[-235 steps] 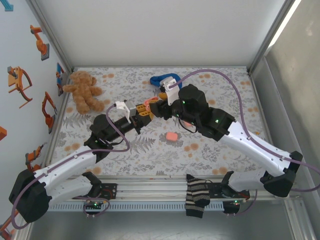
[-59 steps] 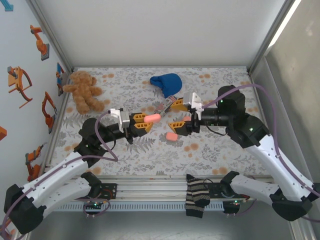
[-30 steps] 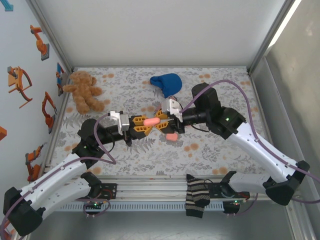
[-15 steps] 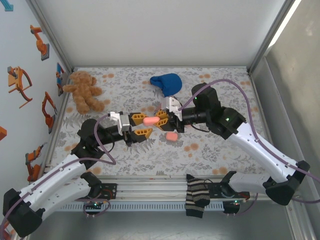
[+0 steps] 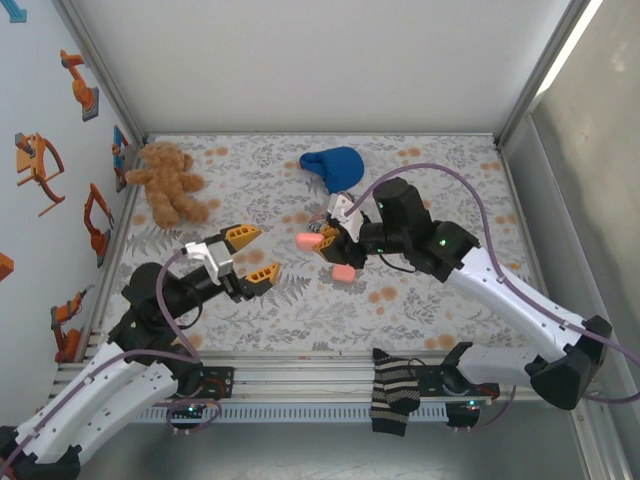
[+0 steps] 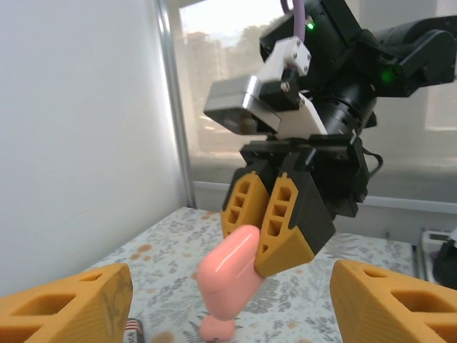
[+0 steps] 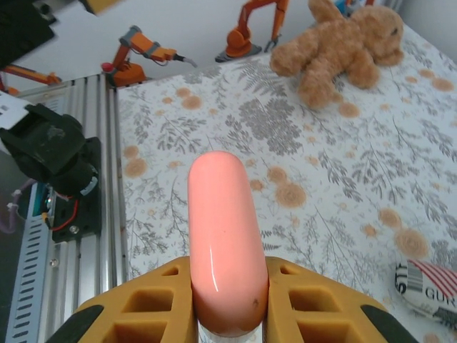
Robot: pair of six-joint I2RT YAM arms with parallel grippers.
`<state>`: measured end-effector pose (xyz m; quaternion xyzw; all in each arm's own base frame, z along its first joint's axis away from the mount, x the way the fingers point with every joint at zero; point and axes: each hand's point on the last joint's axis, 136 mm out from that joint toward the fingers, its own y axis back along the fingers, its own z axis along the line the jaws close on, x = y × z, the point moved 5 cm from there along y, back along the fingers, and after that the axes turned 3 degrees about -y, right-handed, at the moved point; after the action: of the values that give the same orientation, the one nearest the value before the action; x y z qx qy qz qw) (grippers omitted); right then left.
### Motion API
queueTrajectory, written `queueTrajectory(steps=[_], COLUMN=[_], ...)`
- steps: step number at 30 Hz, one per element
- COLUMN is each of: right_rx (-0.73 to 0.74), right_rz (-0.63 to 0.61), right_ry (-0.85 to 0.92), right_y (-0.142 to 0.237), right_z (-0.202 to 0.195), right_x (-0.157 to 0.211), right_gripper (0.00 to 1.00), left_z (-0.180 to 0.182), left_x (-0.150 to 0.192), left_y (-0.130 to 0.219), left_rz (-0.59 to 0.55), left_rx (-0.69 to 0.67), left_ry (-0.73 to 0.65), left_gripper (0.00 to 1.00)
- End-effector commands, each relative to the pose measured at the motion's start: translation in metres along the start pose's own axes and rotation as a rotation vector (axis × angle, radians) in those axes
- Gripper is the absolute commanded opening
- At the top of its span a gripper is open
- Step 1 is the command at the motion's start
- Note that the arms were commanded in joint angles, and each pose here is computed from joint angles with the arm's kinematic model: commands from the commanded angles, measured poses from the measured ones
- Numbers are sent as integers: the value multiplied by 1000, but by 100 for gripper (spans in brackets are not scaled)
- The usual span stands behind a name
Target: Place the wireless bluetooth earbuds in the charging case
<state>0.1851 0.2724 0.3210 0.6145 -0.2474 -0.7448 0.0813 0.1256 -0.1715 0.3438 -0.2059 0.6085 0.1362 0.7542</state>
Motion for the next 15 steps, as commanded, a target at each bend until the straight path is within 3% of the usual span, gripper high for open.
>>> queueTrajectory(steps=[1,6,15], right_rx=[59,103,24], right_rz=[66,180,398], right_ry=[-113,-288,-586], right_y=[-6,-16,-46], right_z=[-8,-15,-7], right_x=[17,49,120], right_gripper=[10,10,10], left_z=[13,18,24], left_x=[17,17,29], left_y=[13,28,33], left_rz=[88,101,152], left_rx=[-147,-222,-292], left_ry=[-32,-50,-34], left_gripper=[74,79,85])
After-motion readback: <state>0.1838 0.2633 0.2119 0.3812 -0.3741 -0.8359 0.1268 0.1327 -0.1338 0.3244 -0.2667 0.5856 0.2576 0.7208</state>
